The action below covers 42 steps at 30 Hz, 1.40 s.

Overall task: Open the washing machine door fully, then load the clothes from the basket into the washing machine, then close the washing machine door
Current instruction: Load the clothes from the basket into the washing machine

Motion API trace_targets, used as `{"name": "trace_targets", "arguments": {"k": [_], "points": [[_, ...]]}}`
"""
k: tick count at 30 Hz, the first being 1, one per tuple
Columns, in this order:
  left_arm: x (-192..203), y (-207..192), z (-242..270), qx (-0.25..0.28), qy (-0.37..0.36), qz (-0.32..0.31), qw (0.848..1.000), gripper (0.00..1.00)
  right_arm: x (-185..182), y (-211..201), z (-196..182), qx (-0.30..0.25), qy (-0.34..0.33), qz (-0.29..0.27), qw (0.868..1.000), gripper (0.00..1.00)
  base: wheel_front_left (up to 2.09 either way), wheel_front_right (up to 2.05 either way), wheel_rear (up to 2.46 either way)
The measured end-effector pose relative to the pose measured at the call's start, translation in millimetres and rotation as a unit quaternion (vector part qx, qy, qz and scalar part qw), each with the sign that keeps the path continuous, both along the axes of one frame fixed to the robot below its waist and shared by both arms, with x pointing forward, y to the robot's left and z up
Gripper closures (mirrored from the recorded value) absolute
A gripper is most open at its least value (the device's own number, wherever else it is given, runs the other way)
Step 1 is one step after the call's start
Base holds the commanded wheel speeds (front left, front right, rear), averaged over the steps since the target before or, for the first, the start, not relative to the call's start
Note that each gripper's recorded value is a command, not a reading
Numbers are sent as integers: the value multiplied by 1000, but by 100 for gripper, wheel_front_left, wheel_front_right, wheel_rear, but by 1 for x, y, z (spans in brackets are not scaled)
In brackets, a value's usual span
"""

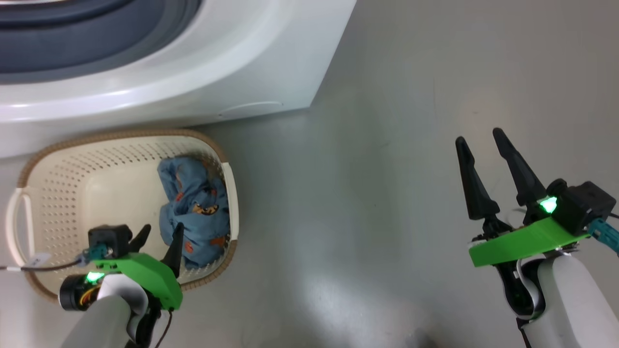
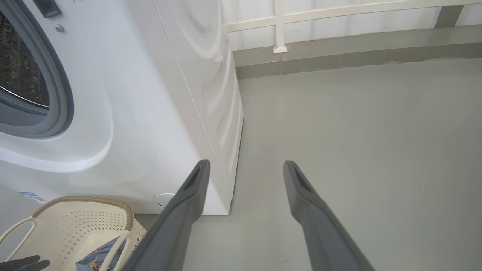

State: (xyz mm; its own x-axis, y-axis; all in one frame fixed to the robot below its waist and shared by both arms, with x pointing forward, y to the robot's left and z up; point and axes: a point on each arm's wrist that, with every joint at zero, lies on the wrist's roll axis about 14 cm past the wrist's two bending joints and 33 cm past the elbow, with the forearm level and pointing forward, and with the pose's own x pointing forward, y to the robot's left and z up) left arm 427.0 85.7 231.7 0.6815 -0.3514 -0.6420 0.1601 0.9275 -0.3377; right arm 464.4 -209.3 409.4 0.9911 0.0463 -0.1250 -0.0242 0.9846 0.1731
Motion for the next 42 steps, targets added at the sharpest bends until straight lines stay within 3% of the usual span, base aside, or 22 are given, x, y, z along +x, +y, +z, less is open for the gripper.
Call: {"name": "trace_targets", "arguments": {"k": [35, 36, 37, 38, 39, 42], "points": [[14, -38, -88, -27, 116, -99, 988, 0, 33, 2, -66, -17, 49, 18, 998, 0, 0, 0, 0], [13, -38, -90, -26, 120, -102, 987, 9, 33, 2, -66, -18, 50, 18, 998, 0, 0, 0, 0], [13, -39, -91, -25, 121, -107, 987, 54, 33, 1, -66, -19, 51, 17, 998, 0, 0, 0, 0], [13, -40, -91, -27, 122, -107, 986, 90, 32, 1, -67, -19, 51, 16, 998, 0, 0, 0, 0], [13, -40, -91, -28, 124, -106, 986, 100, 32, 0, -67, -19, 51, 16, 998, 0, 0, 0, 0], [12, -40, -91, -29, 127, -107, 986, 100, 33, 0, -66, -19, 50, 16, 998, 0, 0, 0, 0]]}}
